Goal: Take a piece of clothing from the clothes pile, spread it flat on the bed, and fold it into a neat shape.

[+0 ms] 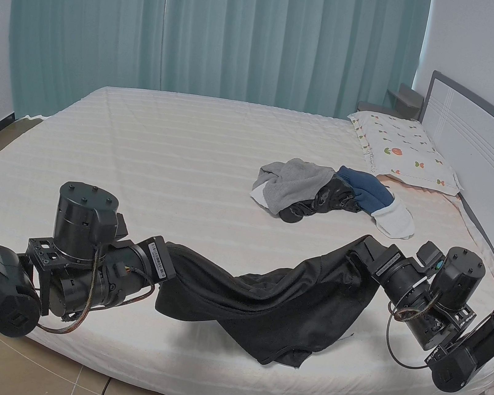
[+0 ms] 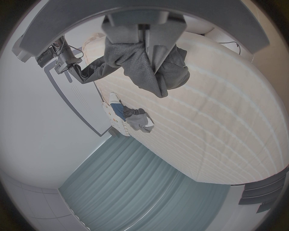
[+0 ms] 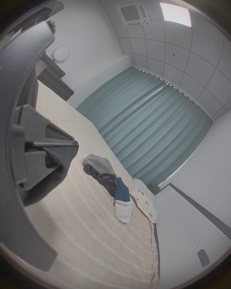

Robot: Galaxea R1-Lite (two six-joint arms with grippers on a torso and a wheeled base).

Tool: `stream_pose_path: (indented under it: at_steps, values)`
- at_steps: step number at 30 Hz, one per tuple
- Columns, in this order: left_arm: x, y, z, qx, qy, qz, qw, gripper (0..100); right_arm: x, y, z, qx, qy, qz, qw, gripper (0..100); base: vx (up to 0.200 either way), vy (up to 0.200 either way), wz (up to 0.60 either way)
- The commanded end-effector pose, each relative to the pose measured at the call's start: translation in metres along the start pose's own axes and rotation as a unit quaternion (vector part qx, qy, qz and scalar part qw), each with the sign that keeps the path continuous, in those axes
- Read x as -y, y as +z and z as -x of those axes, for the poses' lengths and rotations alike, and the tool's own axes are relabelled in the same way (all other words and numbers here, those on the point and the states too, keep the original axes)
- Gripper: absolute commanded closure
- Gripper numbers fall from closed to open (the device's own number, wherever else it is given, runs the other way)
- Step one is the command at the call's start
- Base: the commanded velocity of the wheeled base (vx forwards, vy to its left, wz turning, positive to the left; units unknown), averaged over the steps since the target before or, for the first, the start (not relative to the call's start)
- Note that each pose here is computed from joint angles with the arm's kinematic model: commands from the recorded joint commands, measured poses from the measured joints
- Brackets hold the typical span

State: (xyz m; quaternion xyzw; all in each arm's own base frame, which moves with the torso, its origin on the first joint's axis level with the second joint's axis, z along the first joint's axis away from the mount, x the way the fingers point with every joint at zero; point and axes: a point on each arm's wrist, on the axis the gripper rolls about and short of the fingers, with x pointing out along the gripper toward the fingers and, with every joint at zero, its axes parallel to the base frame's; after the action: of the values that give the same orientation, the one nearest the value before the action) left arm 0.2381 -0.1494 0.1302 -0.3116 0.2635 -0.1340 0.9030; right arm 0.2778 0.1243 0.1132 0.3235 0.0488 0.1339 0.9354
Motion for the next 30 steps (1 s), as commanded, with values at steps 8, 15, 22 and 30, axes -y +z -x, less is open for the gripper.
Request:
stream_pose_path:
  at_steps: [8, 15, 22, 30]
  values:
    - [-0.001, 0.0008, 0.0007, 0.002, 0.001, -0.001, 1.0, 100, 0.0005, -0.0007, -0.0015, 0.002, 0.001, 0.0, 1.0, 100, 0.0, 0.2, 0.0]
    - [-0.0017, 0.0001, 0.0013, 0.001, 0.002, -0.003, 1.0, 100, 0.0007, 0.0003, -0.0021, 0.008, 0.006, -0.001, 0.9999, 100, 0.0, 0.2, 0.0]
    - [-0.0007, 0.0014, 0.0043, 0.003, -0.001, -0.003, 1.0, 100, 0.0003, 0.0008, -0.0021, 0.01, 0.008, -0.002, 0.9999, 100, 0.0, 0.2, 0.0]
    - [-0.0009, 0.0012, 0.004, 0.003, 0.0, -0.003, 1.0, 100, -0.0035, 0.0058, -0.0007, 0.028, 0.023, -0.005, 0.9993, 100, 0.0, 0.2, 0.0]
